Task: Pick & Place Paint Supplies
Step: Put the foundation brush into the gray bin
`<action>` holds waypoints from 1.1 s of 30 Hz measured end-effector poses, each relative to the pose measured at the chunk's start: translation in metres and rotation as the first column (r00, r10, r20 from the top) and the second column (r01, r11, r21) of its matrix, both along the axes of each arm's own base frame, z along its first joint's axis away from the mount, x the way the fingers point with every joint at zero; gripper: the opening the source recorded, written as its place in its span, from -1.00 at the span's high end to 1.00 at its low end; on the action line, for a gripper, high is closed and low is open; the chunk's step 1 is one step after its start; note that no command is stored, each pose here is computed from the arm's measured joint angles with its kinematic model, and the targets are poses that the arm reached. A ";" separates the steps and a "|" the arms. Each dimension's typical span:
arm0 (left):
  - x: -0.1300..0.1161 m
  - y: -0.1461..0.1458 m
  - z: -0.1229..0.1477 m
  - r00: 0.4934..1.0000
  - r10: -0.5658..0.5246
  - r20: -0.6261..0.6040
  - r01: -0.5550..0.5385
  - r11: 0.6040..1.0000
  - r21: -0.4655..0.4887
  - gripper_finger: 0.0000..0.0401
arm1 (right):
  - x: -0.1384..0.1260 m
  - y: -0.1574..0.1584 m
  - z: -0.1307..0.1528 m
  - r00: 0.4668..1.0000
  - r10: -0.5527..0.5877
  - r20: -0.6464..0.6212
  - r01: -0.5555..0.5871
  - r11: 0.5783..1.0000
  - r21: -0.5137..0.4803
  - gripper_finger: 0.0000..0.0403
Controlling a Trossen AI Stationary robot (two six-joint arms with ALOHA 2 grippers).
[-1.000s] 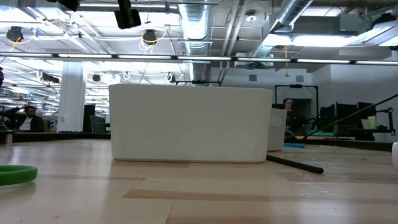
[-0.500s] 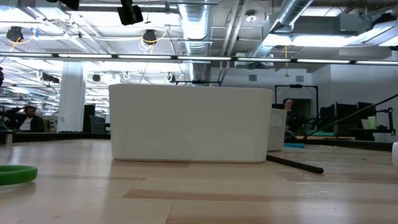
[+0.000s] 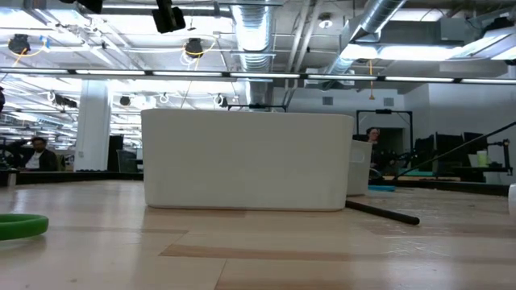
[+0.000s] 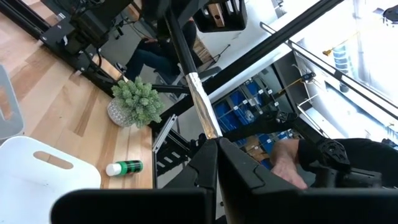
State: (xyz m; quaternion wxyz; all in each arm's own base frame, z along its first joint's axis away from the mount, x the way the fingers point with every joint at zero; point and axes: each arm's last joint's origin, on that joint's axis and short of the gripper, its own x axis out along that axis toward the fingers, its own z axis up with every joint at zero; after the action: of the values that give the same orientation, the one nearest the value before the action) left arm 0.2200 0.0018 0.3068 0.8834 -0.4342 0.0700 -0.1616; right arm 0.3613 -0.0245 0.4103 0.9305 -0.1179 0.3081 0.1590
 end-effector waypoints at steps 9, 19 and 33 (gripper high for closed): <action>0.000 0.000 0.000 1.000 -0.004 -0.001 0.004 1.000 0.003 1.00 | -0.001 0.010 0.000 0.999 0.036 -0.007 -0.036 0.999 -0.011 0.92; 0.000 0.000 -0.010 0.995 0.004 -0.096 -0.001 1.000 0.024 0.84 | -0.004 0.007 -0.007 0.996 -0.005 -0.087 0.004 1.000 -0.006 0.92; -0.001 -0.007 -0.018 0.985 -0.035 -0.166 0.047 0.997 0.069 0.59 | -0.028 -0.015 -0.038 0.884 -0.170 -0.436 0.213 0.976 0.050 0.92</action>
State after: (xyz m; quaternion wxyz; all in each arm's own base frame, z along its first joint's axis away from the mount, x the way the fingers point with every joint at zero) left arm 0.2186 -0.0050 0.2883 0.8863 -0.4122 0.1576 -0.1405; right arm 0.3329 -0.0397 0.3719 0.8556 -0.0040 0.5073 0.1029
